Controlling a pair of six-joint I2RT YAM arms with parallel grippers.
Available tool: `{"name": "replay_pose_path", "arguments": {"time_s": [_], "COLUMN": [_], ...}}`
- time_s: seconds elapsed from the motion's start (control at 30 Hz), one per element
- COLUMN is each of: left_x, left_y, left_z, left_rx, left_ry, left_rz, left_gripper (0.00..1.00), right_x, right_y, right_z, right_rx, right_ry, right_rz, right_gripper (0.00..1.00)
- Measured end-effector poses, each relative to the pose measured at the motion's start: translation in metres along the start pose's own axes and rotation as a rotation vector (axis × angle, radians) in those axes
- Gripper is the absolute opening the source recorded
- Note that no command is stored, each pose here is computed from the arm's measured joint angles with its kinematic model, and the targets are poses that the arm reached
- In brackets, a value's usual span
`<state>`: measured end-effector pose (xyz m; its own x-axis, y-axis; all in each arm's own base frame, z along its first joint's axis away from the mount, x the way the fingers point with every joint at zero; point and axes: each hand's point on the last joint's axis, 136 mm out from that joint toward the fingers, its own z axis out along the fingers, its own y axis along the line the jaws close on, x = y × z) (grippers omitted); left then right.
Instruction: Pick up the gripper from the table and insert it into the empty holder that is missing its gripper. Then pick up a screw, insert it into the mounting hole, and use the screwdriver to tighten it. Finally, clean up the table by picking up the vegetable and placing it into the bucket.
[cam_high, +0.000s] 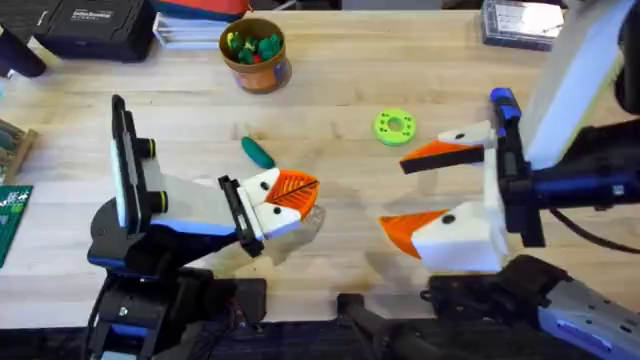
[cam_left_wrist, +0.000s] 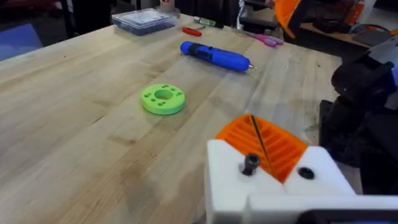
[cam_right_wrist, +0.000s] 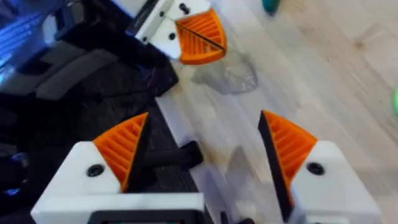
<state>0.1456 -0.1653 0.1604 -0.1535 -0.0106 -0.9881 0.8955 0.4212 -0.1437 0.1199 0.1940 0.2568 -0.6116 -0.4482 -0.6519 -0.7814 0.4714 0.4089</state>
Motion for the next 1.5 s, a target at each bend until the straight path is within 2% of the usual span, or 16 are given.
{"name": "replay_pose_path", "arguments": {"time_s": [0.17,0.37,0.6,0.73,0.87,0.9,1.17,1.3,1.5], "left_x": [0.0,0.0,0.0,0.0,0.0,0.0,0.0,0.0,0.0], "left_y": [0.0,0.0,0.0,0.0,0.0,0.0,0.0,0.0,0.0], "left_z": [0.0,0.0,0.0,0.0,0.0,0.0,0.0,0.0,0.0], "left_rx": [0.0,0.0,0.0,0.0,0.0,0.0,0.0,0.0,0.0], "left_ry": [0.0,0.0,0.0,0.0,0.0,0.0,0.0,0.0,0.0], "left_rz": [0.0,0.0,0.0,0.0,0.0,0.0,0.0,0.0,0.0], "left_gripper": [0.009,0.009,0.009,0.009,0.009,0.009,0.009,0.009,0.009], "right_x": [0.001,0.008,0.047,0.071,0.084,0.09,0.104,0.106,0.113], "right_y": [-0.029,-0.108,-0.216,-0.262,-0.3,-0.325,-0.37,-0.393,-0.416], "right_z": [0.006,0.004,-0.041,-0.075,-0.103,-0.114,-0.108,-0.106,-0.105], "right_rx": [0.126,0.361,0.662,0.792,0.871,0.891,0.835,0.845,0.868], "right_ry": [0.035,0.083,0.126,0.171,0.201,0.233,0.365,0.369,0.352], "right_rz": [0.07,0.293,0.618,0.715,0.723,0.698,0.549,0.506,0.508], "right_gripper": [0.994,0.994,0.994,0.994,0.994,0.994,0.992,0.994,0.994]}}
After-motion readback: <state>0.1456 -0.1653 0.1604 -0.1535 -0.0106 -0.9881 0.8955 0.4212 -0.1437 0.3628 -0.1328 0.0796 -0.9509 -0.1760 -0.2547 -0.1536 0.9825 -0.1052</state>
